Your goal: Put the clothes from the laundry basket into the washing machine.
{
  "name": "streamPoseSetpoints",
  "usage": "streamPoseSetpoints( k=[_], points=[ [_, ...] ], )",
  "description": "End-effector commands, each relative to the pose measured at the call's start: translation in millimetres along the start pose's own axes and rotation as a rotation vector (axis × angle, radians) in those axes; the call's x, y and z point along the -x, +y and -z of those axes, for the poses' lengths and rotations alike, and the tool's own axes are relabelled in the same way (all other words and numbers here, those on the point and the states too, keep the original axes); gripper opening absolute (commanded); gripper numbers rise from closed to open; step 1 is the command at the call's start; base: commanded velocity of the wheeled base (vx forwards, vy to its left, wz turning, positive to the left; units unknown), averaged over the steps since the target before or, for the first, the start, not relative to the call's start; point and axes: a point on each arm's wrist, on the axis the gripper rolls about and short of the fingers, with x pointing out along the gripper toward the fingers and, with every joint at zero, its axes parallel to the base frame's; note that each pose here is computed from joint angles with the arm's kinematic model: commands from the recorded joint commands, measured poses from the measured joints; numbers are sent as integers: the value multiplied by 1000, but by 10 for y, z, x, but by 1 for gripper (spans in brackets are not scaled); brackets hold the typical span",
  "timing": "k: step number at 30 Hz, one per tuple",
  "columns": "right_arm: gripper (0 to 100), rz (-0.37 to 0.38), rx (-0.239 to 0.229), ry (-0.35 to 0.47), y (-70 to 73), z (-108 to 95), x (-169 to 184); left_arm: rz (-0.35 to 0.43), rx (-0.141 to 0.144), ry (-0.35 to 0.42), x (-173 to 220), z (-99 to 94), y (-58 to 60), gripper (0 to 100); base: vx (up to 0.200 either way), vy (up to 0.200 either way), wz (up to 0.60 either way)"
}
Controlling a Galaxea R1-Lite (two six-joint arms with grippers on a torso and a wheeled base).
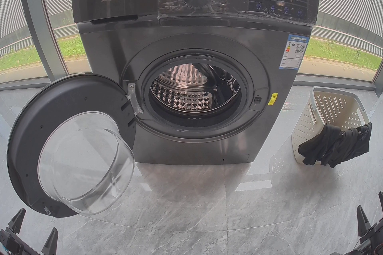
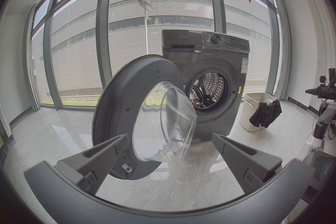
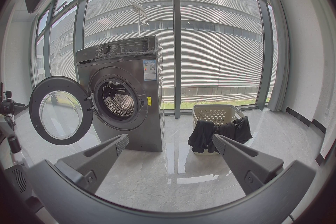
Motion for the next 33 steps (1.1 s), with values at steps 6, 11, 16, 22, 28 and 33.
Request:
streamPoseSetpoints(
  k=[6, 11, 16, 22, 28, 33],
  points=[
    [100, 0, -1, 5, 0, 51, -4, -2, -1, 0, -1, 53, -2, 100, 0, -33, 0],
    [100, 0, -1, 5, 0, 51, -4, -2, -1, 0, -1, 53, -2, 100, 0, -200, 0],
    [100, 0, -1, 5, 0, 51, -4, -2, -1, 0, -1, 53, -2, 100, 0, -200, 0],
    [100, 0, 1, 5, 0, 51, -4, -2, -3, 0, -1, 53, -2, 100, 0, -200, 0],
    [100, 0, -1, 5, 0, 51, -4, -2, -1, 0, -1, 53, -2, 100, 0, -200, 0],
    [100, 0, 1, 5, 0, 51, -4, -3, -1, 0, -1, 53, -2, 100, 0, -200, 0]
  ],
)
